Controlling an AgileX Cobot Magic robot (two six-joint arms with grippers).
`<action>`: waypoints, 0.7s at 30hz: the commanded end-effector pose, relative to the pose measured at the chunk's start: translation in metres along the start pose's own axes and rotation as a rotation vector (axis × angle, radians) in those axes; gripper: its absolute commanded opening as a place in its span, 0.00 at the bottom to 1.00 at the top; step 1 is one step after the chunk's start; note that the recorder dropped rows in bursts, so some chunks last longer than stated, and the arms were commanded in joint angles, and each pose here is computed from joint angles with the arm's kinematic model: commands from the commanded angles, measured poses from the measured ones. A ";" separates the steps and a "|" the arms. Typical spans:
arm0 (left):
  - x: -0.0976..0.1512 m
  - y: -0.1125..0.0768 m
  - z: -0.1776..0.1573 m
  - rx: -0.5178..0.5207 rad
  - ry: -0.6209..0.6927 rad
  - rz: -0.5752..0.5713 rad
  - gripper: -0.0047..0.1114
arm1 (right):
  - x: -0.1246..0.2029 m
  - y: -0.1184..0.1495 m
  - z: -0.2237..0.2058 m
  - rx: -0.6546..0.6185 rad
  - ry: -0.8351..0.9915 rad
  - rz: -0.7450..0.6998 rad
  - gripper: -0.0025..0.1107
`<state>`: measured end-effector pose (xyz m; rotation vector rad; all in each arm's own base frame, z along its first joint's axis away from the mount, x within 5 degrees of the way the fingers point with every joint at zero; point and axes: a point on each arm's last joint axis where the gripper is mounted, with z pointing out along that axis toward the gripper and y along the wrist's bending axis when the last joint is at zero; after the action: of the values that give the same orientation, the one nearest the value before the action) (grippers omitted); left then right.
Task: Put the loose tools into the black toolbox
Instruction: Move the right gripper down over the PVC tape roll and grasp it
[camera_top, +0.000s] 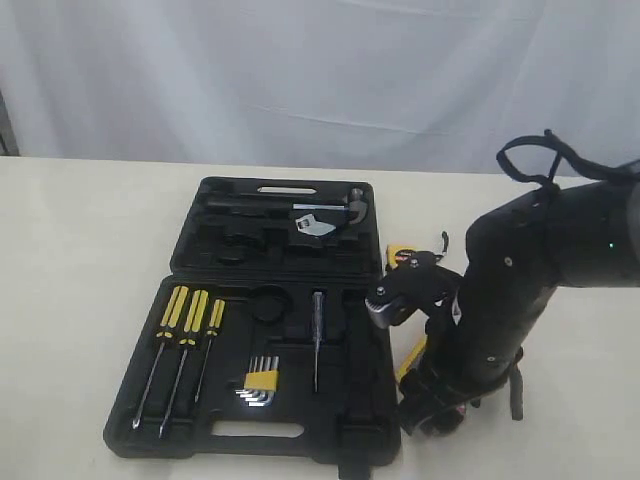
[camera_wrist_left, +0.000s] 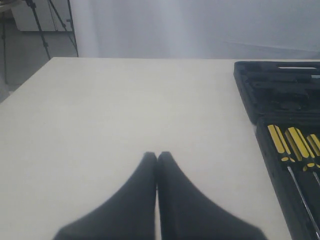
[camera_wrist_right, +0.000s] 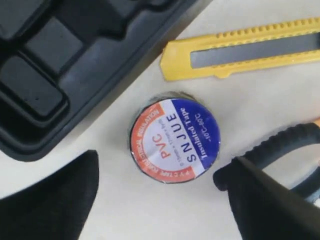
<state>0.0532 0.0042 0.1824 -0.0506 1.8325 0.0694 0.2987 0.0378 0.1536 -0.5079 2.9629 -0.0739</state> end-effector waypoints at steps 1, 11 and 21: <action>0.000 -0.001 0.000 0.008 -0.007 -0.012 0.04 | -0.002 0.000 0.002 0.013 -0.014 -0.018 0.64; 0.000 -0.001 0.000 0.008 -0.007 -0.012 0.04 | -0.004 0.000 0.009 0.012 -0.023 0.009 0.64; 0.000 -0.001 0.000 0.008 -0.007 -0.012 0.04 | -0.007 0.000 0.013 0.014 -0.047 0.013 0.64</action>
<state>0.0532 0.0042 0.1824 -0.0506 1.8325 0.0694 0.3055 0.0387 0.1422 -0.4759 2.9427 -0.0731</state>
